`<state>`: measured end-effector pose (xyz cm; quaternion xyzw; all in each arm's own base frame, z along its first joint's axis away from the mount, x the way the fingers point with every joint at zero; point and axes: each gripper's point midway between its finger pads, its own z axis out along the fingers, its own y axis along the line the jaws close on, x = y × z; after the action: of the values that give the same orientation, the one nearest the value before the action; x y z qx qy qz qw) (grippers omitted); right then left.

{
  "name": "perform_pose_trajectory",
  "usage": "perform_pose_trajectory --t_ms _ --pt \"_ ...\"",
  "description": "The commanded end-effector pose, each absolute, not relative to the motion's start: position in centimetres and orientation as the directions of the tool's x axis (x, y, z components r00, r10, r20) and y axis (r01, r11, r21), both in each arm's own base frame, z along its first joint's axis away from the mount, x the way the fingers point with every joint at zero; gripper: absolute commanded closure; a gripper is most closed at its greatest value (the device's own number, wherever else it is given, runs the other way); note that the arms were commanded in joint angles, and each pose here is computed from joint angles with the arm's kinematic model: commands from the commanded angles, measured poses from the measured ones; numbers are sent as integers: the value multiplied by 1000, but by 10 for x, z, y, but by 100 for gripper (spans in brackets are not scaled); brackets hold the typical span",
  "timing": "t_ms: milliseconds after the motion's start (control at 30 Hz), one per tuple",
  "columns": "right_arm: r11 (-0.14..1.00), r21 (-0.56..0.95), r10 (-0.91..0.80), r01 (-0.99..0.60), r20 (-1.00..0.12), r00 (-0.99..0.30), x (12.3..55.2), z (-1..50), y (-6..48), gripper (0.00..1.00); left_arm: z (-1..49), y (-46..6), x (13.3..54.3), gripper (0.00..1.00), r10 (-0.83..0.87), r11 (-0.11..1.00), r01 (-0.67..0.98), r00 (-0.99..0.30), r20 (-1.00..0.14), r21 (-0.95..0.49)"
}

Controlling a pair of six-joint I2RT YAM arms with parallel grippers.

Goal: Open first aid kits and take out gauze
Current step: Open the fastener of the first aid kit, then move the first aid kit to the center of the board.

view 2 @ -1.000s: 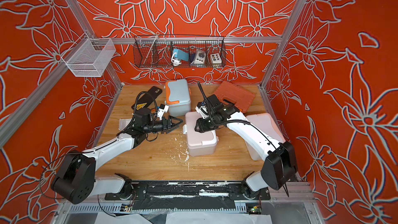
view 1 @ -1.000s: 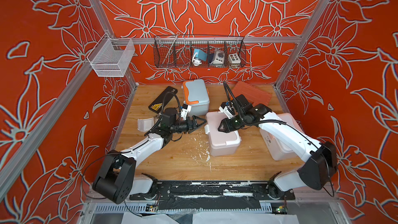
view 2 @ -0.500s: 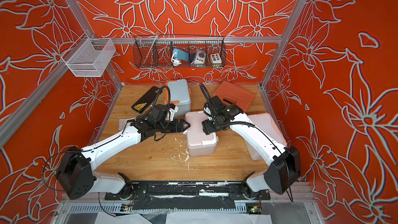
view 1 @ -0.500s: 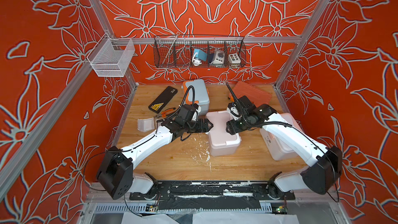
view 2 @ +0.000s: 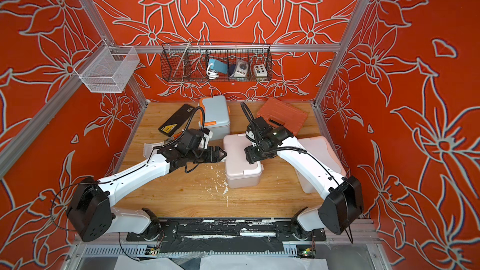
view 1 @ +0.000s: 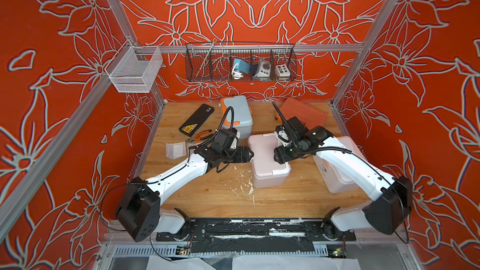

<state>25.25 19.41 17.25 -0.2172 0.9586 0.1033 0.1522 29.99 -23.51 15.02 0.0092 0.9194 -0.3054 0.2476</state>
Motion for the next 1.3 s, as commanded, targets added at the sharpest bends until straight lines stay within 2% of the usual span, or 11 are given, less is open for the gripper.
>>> perform_pose_trajectory --t_ms 0,333,633,800,933,1033,1267 --pt "886 98 -410 -454 -293 -864 247 161 187 30 132 -208 292 14 -152 850 101 -893 -425 -517" --pt "883 112 -410 -455 -285 -866 247 158 189 29 107 -197 282 16 -175 822 68 -915 -363 -566" --pt "887 108 -385 -449 -363 -848 253 185 188 24 157 -208 279 13 -185 750 146 -890 -416 -645" --pt "908 91 -328 -409 -453 -829 264 207 178 17 195 -221 270 11 -199 646 217 -878 -436 -732" --pt "912 177 -243 -370 -492 -836 278 210 173 12 221 -230 261 9 -198 535 270 -881 -430 -800" --pt "902 274 -178 -334 -469 -865 289 201 171 12 230 -232 257 9 -200 482 286 -884 -422 -828" --pt "805 476 -181 -353 -369 -911 284 174 204 14 227 -232 255 9 -206 454 280 -891 -405 -846"
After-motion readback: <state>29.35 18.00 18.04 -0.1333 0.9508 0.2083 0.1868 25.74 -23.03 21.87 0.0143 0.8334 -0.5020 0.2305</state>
